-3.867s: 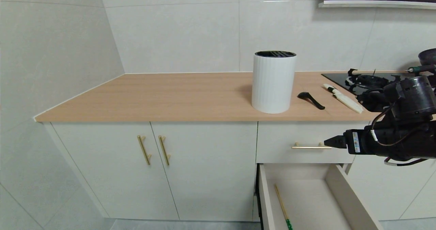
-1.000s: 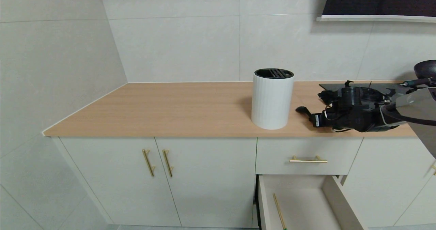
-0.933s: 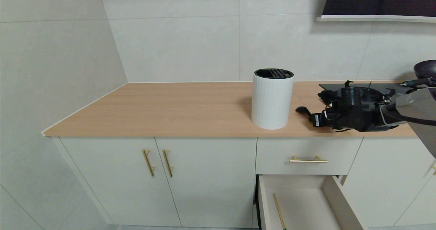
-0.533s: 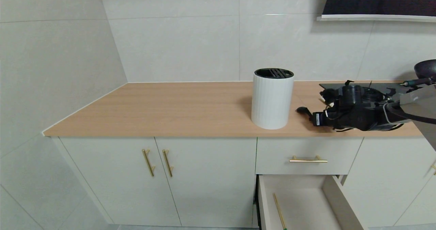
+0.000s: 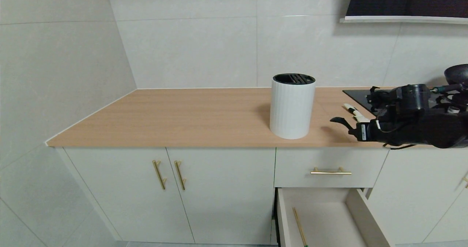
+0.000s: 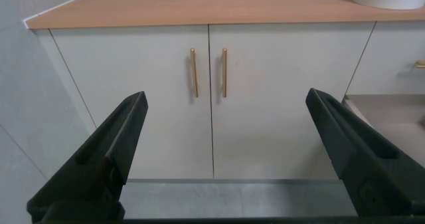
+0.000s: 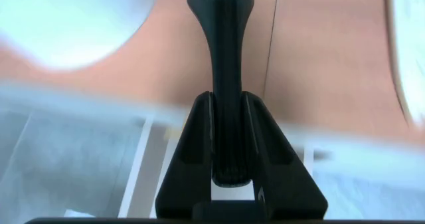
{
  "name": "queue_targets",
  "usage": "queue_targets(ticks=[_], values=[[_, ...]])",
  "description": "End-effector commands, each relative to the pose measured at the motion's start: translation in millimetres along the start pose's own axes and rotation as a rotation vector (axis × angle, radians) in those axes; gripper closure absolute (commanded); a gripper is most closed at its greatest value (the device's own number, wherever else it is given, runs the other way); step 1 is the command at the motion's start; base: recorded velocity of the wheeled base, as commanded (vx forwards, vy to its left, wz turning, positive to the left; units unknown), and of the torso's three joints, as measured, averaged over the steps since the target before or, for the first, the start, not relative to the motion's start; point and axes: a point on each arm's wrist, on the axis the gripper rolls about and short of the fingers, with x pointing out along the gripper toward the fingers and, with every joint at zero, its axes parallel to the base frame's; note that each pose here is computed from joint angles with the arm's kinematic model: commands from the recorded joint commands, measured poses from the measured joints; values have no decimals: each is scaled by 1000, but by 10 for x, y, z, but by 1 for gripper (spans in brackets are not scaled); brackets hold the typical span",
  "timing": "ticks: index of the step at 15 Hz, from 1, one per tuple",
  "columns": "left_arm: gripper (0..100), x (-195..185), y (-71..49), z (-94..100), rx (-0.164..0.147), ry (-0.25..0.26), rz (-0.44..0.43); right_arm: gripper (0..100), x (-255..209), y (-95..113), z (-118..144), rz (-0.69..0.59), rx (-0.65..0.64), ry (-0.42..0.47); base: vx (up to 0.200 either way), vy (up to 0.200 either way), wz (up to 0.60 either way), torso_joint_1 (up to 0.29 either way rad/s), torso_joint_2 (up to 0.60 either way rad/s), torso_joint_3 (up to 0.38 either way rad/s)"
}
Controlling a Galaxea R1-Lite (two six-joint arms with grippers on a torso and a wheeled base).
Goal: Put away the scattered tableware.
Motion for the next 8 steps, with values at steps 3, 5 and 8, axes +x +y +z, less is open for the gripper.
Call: queue_targets(ticks=[3,5,8], values=[[0,0,0,0,0,0,0,100,-769,130,-323,-1,-2,17,0,0,0,0,0,0],[0,0,0,0,0,0,0,100,-918,202,-475,19,-9,40,0,0,0,0,0,0],[0,0,0,0,0,0,0,100,-923,225,-555,26,-16,65,0,0,0,0,0,0]])
